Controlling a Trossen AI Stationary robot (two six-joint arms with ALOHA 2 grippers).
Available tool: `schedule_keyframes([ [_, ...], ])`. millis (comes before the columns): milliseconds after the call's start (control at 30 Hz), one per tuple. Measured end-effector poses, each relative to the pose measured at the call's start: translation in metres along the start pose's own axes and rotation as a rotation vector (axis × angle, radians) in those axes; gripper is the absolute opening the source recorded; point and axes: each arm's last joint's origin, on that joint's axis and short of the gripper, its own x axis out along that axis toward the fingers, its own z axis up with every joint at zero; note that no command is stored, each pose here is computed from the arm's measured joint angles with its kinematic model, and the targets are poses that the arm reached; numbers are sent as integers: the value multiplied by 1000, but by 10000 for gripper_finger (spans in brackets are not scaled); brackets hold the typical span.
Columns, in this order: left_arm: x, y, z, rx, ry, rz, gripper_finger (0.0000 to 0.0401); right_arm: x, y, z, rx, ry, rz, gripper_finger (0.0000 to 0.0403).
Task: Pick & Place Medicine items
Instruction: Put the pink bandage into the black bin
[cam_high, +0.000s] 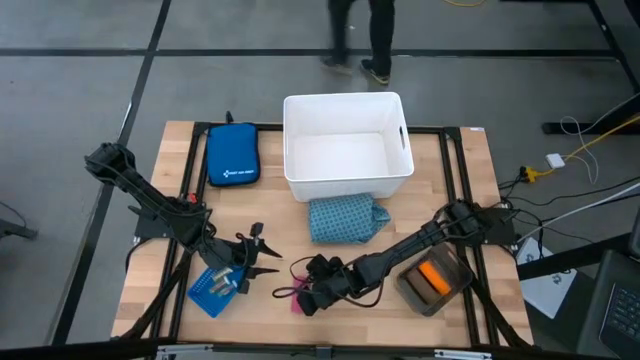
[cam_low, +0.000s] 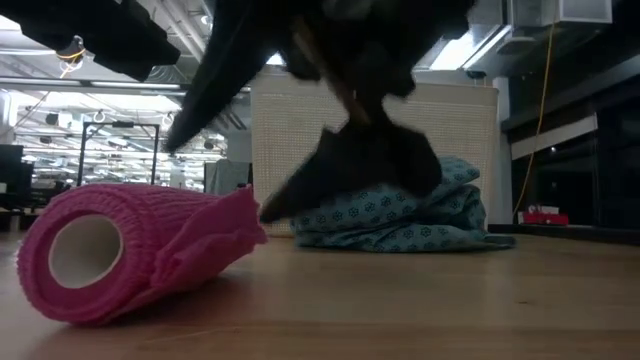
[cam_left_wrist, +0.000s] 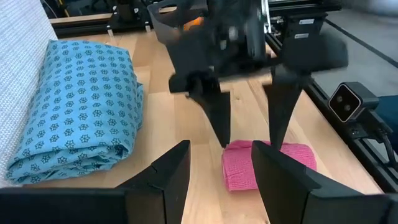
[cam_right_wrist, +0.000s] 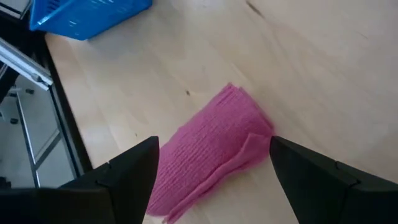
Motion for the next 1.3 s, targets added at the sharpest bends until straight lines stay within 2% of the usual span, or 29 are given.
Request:
schedule_keyframes([
  [67,0,0,0,-1,0,0,168,7,-5,-4,1,21,-20,307],
  [267,0,0,0,-7,1,-1,168,30,-8,-9,49,26,40,307],
  [400,0,0,0,-8,-1,-2,168,31,-8,-5,37,27,56,296],
  [533,0,0,0,-7,1,-2,168,31,-7,-4,28,28,64,258],
  [767,0,0,0,-7,2,-4,168,30,-7,-5,20,47,78,162],
  [900,0,0,0,-7,1,-5,168,30,-6,-5,0,60,86,129],
  [1133,0,0,0,-7,1,-5,168,21,-6,-3,-37,86,60,124],
  [1300,0,0,0,-7,3,-13,168,-8,-7,0,-100,89,-67,125],
])
